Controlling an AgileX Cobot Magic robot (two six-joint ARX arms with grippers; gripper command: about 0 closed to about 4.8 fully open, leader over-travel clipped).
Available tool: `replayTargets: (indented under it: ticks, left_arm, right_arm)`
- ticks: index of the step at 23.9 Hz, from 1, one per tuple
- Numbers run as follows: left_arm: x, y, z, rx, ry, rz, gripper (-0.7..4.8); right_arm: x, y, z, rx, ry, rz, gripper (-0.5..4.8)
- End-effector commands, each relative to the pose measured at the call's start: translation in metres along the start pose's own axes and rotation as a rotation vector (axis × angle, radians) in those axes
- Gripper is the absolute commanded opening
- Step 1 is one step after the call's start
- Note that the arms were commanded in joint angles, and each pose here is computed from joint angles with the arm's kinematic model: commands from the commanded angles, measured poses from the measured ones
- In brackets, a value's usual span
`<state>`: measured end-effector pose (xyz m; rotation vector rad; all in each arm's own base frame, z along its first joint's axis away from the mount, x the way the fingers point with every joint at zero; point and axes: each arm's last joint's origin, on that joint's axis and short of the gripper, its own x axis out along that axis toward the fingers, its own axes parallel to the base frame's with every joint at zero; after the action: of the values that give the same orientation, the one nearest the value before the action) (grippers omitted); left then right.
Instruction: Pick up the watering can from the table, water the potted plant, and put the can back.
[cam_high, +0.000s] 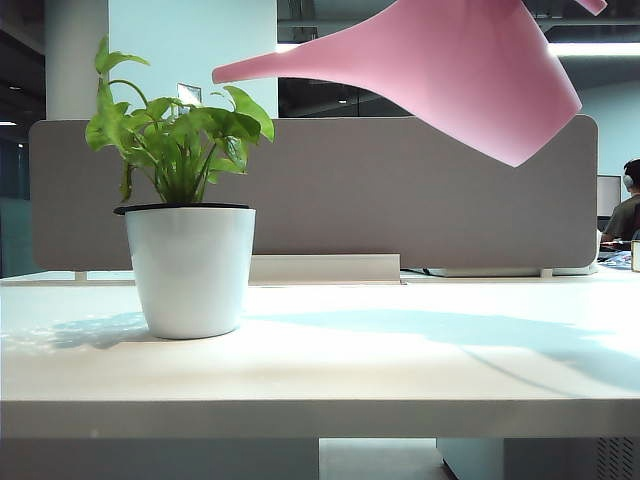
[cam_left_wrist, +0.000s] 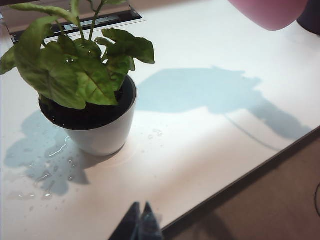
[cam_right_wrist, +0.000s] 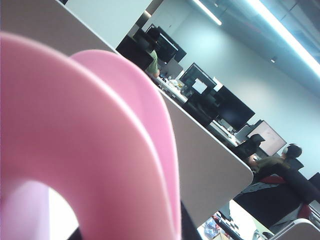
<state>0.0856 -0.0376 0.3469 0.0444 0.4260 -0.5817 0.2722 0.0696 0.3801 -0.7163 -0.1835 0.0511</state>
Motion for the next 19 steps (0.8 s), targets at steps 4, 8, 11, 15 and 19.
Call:
replayTargets:
  ticks: [4,8,11,15,19]
  left_arm:
    - [-0.001,0.0,0.001,0.003,-0.01,0.0,0.03]
    - [-0.001,0.0,0.001,0.003,-0.01,0.0,0.03]
    - [-0.001,0.0,0.001,0.003,-0.01,0.0,0.03]
    - [-0.001,0.0,0.001,0.003,-0.01,0.0,0.03]
    - [-0.001,0.0,0.001,0.003,-0.01,0.0,0.03]
  right_arm:
    - [-0.003,-0.006,0.008,-0.016,-0.045,0.002,-0.06]
    - [-0.003,-0.006,0.008,-0.039,-0.047,0.007,-0.06]
    - [-0.004,-0.003,0.011,-0.094,-0.076,0.031,-0.06]
    - [-0.005,0.0,0.015,-0.152,-0.097,0.036,-0.06]
    - [-0.005,0.002,0.018,-0.157,-0.109,0.037,-0.06]
